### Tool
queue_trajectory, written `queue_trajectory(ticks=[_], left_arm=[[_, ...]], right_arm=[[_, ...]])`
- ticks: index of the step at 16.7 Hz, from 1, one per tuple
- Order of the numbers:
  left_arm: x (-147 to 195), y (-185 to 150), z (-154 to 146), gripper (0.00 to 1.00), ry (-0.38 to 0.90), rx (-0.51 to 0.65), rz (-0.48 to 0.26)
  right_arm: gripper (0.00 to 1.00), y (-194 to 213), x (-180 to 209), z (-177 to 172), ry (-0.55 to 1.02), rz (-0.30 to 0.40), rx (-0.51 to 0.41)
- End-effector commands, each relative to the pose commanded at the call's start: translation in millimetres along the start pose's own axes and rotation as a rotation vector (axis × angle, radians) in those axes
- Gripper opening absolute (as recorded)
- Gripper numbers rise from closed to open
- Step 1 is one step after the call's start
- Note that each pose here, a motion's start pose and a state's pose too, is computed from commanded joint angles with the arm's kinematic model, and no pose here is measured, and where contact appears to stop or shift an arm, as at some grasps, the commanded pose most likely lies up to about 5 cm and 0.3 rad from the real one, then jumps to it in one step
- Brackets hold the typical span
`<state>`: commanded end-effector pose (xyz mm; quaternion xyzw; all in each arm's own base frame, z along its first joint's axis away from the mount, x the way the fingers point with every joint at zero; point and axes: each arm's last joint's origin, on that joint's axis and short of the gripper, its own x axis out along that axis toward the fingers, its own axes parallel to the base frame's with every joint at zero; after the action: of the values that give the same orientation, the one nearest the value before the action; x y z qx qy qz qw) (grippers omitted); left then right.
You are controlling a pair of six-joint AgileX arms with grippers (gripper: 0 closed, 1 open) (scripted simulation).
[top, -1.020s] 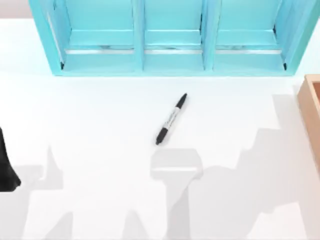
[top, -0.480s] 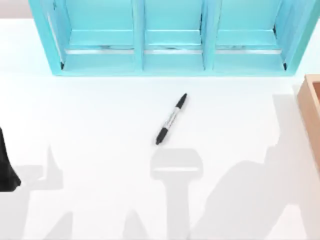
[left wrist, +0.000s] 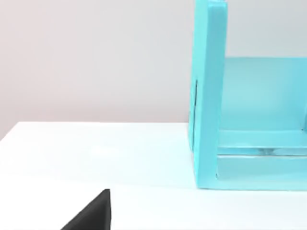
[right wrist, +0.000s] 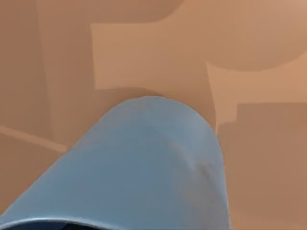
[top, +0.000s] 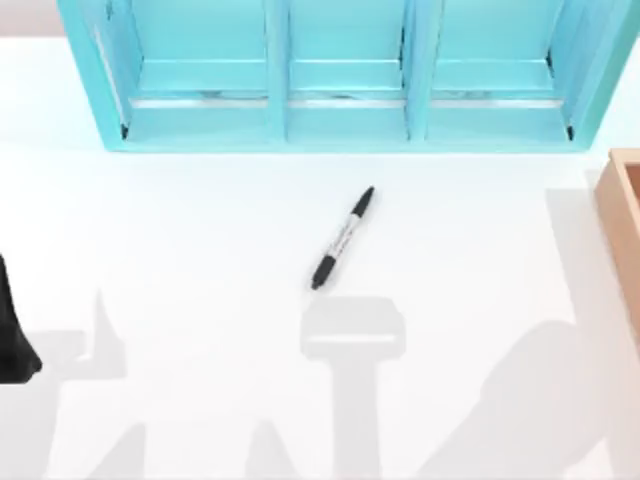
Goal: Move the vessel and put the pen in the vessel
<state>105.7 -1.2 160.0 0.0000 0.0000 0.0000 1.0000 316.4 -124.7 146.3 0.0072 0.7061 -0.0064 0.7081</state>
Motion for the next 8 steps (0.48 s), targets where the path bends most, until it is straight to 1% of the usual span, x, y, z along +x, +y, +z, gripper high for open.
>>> queue_trajectory(ticks=[2,8], left_arm=[[0.0,0.0,0.0,1.00,0.000,0.000,0.000],[0.0,0.0,0.0,1.00,0.000,0.000,0.000]], right_arm=[[1.00,0.0,0.0,0.0,0.000,0.000,0.000],[0.55,0.0,0.0,0.0,0.000,0.000,0.000]])
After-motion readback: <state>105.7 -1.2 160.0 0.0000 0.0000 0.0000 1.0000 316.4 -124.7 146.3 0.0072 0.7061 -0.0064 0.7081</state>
